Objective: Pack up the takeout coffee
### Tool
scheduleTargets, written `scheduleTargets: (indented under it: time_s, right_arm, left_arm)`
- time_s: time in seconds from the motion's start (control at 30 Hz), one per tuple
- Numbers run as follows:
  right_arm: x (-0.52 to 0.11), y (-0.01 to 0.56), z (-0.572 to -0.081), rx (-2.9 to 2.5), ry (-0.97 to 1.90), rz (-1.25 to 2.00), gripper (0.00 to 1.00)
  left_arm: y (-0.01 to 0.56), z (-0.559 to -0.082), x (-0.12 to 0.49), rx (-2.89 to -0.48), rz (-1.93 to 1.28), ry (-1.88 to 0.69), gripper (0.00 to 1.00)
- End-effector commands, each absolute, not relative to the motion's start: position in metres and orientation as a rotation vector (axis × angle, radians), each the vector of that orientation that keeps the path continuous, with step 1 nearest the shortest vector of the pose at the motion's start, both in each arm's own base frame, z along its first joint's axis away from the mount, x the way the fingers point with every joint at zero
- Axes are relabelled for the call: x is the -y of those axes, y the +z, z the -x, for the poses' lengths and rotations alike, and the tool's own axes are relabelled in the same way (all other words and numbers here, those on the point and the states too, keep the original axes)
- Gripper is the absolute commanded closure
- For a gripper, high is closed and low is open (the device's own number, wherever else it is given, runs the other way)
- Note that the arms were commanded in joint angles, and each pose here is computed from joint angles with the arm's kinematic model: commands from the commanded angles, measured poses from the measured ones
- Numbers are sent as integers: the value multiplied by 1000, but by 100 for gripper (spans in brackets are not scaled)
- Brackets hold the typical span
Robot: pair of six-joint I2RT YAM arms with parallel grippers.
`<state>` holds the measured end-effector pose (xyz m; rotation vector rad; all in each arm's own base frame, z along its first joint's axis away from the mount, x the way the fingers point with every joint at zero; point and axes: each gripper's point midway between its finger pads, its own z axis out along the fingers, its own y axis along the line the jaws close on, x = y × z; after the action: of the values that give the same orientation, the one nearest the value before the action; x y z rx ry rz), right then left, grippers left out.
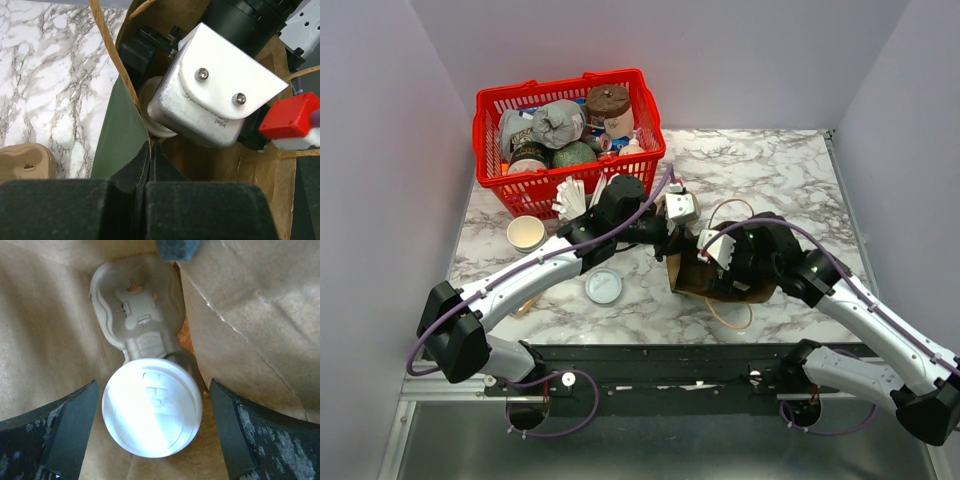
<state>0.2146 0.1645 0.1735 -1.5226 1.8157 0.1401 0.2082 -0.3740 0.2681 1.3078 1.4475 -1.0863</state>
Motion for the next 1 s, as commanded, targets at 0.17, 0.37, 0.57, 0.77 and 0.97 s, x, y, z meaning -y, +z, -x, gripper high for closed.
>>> scheduleTargets:
  time_s: [0.17, 0.37, 0.57, 0.77, 0.97]
  right_arm:
    - [-176, 193, -198, -1724, 264, 1545, 0]
    - [-183, 202, -186, -1691, 349, 1540, 0]
    - [-189, 229, -189, -1619, 359, 1496, 1]
    - [-183, 221, -188, -1603, 312, 1564, 24]
    - [-171, 204, -191, -1623, 231, 1646, 81]
  left_arm:
    - [280, -199, 380, -1397, -1356, -1149, 100]
    - [281, -199, 381, -1402, -1358, -1149, 100]
    - [276, -200, 381, -1419, -1365, -1147, 100]
    - [277, -202, 383, -1418, -1368, -1151, 100]
    - [277, -202, 384, -1419, -1372, -1151, 100]
